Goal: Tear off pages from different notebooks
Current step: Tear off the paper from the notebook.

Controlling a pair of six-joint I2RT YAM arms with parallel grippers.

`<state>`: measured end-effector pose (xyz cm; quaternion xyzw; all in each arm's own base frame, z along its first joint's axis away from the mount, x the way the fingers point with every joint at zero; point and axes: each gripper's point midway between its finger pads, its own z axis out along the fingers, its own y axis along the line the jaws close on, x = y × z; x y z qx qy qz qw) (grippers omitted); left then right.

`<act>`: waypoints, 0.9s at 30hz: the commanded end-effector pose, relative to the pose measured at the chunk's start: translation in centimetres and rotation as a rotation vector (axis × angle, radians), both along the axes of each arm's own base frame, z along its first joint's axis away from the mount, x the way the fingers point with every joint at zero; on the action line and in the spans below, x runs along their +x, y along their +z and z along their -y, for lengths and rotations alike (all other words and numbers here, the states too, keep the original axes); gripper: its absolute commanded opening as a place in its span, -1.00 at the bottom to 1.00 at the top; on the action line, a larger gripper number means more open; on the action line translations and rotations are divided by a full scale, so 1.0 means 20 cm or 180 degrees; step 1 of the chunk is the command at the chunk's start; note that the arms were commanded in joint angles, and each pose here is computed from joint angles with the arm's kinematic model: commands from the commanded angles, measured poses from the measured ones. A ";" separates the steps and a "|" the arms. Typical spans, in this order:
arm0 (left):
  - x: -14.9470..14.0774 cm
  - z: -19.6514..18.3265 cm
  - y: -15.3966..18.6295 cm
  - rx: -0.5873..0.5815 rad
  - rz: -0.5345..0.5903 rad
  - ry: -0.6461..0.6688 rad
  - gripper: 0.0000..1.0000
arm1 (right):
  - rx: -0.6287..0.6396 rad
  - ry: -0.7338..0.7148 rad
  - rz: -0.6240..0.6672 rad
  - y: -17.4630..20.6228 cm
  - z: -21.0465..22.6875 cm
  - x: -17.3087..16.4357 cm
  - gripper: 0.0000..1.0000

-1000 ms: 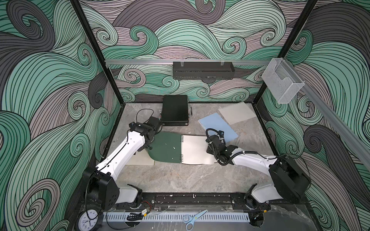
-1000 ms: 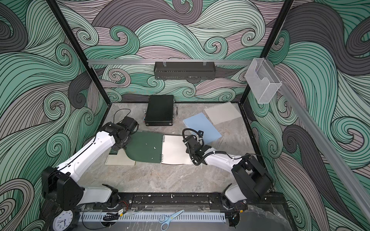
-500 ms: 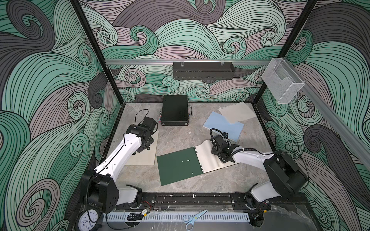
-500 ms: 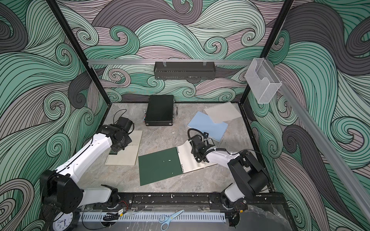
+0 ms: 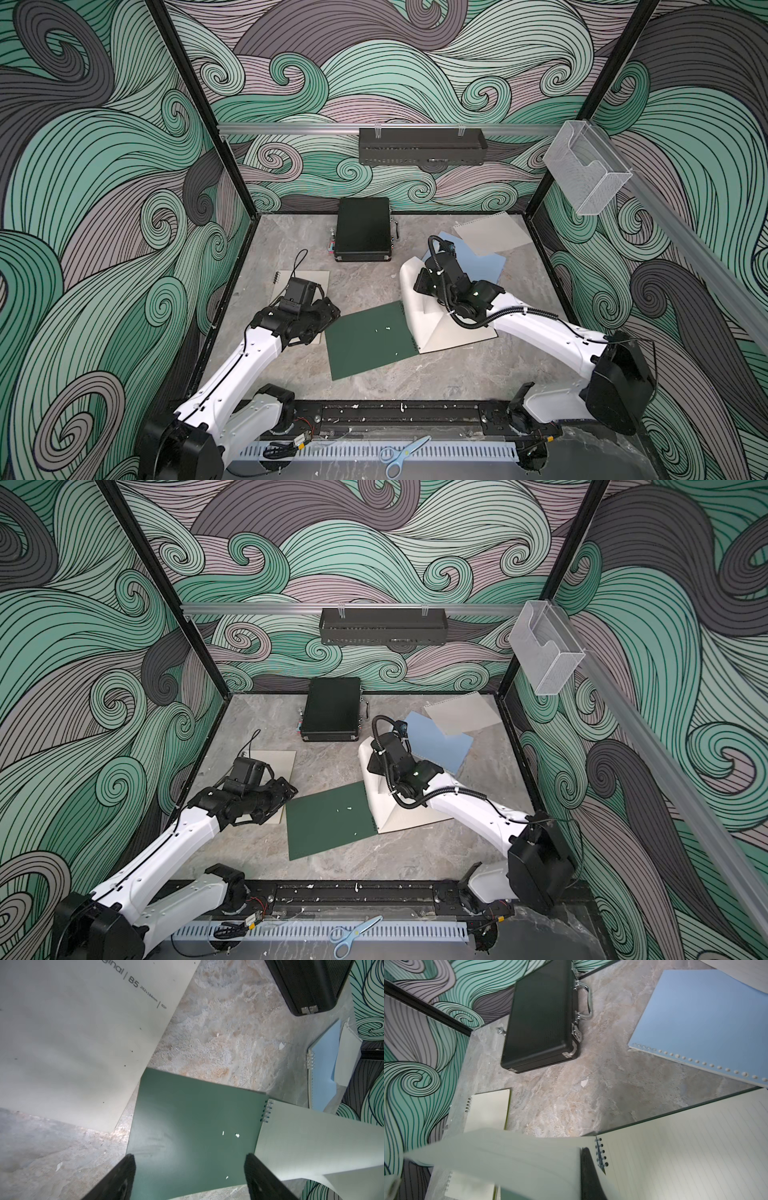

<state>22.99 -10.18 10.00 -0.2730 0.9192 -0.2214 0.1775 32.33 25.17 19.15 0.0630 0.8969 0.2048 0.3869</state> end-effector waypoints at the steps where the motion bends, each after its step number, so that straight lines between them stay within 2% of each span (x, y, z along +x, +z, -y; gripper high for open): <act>1: 0.05 0.07 0.06 -0.0146 0.0366 -0.0222 0.63 | -0.0018 0.0137 0.0031 0.07 -0.03 -0.04 -1.00; 5: 0.00 0.03 0.01 -0.0084 0.0309 -0.0143 0.64 | 0.0024 0.0143 0.0115 0.15 -0.03 -0.04 -1.00; 8: -0.03 0.03 -0.02 -0.0181 0.0308 -0.0057 0.64 | 0.0011 0.0102 0.0173 0.20 -0.03 -0.02 -1.00; 10: -0.05 0.07 -0.05 -0.0421 0.0293 -0.0013 0.66 | 0.0001 0.0065 0.0219 0.24 -0.02 0.00 -1.00; 13: -0.05 0.19 -0.05 -0.0909 0.0501 -0.0062 0.68 | 0.0014 0.0049 0.0258 0.28 -0.03 0.02 -1.00; 20: -0.09 0.16 -0.02 -0.0661 0.0682 0.0036 0.76 | -0.0042 -0.0017 0.0303 0.34 0.00 0.04 -1.00; 23: -0.08 0.12 -0.02 -0.0544 0.0783 0.0076 0.86 | -0.0060 -0.0086 0.0329 0.36 0.06 0.05 -1.00; 27: -0.09 0.19 -0.01 -0.0710 0.0795 -0.0071 0.87 | 0.0036 -0.0123 0.0357 0.38 0.09 0.05 -1.00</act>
